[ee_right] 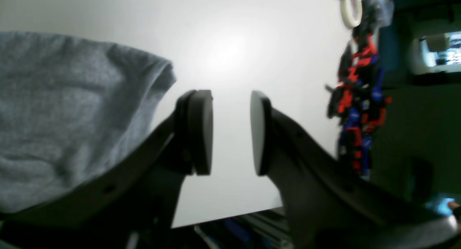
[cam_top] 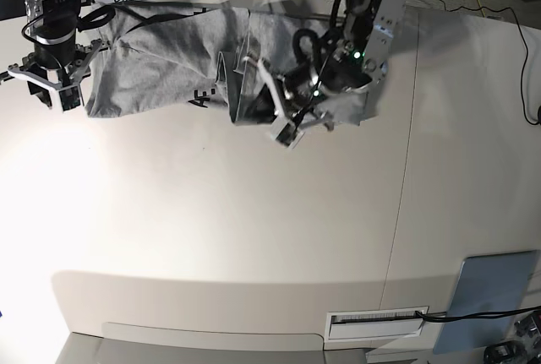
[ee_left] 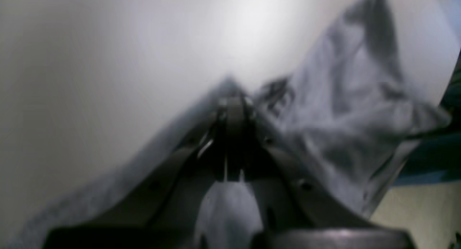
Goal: Fold the T-shirt properly
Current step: 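Press and tuck the folded end with the left gripper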
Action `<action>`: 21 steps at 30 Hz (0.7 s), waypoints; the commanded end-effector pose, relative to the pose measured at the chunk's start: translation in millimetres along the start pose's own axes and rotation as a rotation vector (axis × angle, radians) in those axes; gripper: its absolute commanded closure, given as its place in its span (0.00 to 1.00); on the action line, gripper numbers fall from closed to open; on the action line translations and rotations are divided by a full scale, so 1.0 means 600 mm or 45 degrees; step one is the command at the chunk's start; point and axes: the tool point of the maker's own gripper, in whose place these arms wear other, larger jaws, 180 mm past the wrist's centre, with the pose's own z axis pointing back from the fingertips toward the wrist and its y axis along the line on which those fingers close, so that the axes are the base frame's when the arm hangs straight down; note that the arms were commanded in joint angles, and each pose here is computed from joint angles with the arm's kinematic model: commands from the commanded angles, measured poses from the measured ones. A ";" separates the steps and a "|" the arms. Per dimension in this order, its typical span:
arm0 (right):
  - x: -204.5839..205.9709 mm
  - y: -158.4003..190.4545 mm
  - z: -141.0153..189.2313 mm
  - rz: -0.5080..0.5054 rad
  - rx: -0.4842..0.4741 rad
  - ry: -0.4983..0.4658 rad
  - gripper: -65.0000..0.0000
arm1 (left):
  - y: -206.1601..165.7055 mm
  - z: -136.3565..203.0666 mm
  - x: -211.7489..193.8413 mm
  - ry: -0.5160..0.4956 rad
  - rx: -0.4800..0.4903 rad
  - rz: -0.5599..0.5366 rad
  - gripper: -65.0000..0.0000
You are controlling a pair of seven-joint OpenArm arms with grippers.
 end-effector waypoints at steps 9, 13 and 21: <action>-0.048 0.017 -0.004 -0.024 0.107 0.179 0.49 | -0.019 0.014 -0.011 0.069 -0.129 -0.128 0.43; -0.096 0.039 -0.028 -0.167 0.282 0.271 0.49 | -0.016 0.029 -0.005 0.063 -0.133 -0.156 0.43; -0.136 0.064 -0.043 -0.586 0.722 0.276 0.49 | 0.020 0.052 0.029 -0.016 -0.045 -0.150 0.43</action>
